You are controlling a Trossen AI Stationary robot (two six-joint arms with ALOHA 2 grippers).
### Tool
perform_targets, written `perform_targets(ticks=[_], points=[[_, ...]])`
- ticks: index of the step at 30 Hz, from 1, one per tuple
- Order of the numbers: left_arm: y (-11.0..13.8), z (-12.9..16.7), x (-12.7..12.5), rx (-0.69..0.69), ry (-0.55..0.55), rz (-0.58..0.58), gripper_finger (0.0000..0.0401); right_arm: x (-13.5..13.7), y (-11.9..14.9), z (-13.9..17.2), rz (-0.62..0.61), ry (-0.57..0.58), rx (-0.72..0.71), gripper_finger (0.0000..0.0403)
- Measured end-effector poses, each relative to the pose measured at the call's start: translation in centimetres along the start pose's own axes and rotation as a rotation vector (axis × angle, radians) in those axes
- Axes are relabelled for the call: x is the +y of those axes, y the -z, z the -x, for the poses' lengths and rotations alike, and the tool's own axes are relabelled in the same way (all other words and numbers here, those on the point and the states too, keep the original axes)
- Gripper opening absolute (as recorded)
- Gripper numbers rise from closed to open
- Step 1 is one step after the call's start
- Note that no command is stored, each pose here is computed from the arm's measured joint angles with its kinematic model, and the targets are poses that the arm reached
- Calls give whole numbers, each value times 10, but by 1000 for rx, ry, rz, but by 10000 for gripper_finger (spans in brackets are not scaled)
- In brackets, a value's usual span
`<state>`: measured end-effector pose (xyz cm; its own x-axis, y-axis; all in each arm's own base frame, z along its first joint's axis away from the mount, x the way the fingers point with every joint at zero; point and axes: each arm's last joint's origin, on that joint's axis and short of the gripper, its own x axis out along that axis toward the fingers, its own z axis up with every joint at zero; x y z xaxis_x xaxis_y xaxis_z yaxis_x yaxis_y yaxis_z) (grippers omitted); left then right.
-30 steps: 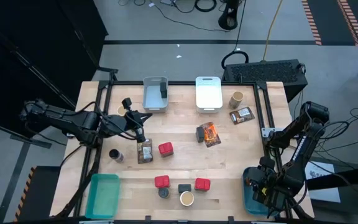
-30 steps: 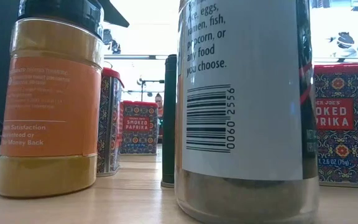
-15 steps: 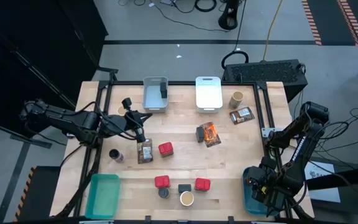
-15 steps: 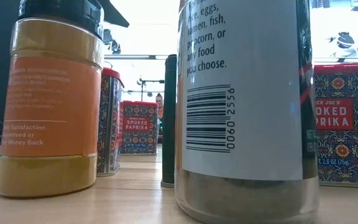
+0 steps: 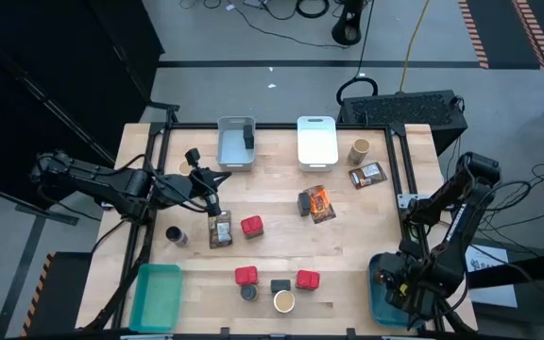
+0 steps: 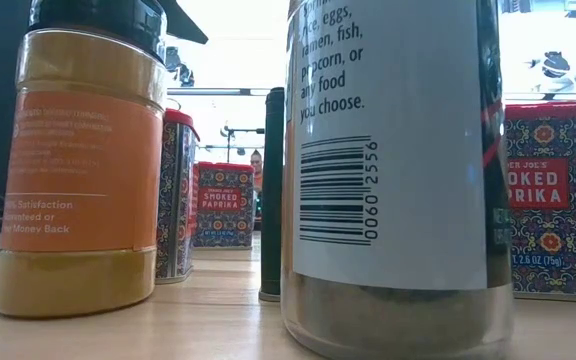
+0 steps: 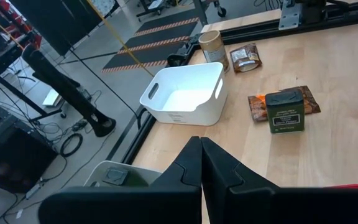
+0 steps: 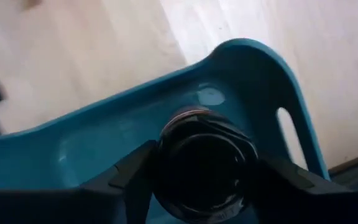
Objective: Sort spices by type
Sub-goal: Put the black spice bottle into the gray bin
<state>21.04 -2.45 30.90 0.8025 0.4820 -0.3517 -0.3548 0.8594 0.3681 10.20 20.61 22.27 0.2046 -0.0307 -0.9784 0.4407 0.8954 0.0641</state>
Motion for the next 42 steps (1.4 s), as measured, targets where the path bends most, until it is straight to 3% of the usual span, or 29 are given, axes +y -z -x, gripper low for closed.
perform_targets(ticks=[7,11,18,22,24,26,30,36,42], points=[[0,0,0,0,0,1,1,-2,-10,43,-26,-13,-11,173],[-1,0,0,-8,0,7,1,-5,-23,68,-5,25,-171,173],[-10,-7,-8,-89,75,3,1,-16,-76,93,31,167,-579,173],[-15,-16,-19,-150,189,-87,5,-23,-110,89,122,304,-645,173],[-17,-20,-22,-174,195,-122,17,-28,-128,86,143,359,-647,173],[-18,-23,-22,-175,146,-137,32,-34,-147,83,163,413,-649,173],[-19,-25,-11,-137,-87,-120,55,-50,-189,81,209,461,-640,173],[-18,-18,9,-42,-413,-116,61,-85,-255,85,212,285,-683,173],[-15,-10,16,3,-479,-151,62,-124,-303,86,167,81,-806,173]])
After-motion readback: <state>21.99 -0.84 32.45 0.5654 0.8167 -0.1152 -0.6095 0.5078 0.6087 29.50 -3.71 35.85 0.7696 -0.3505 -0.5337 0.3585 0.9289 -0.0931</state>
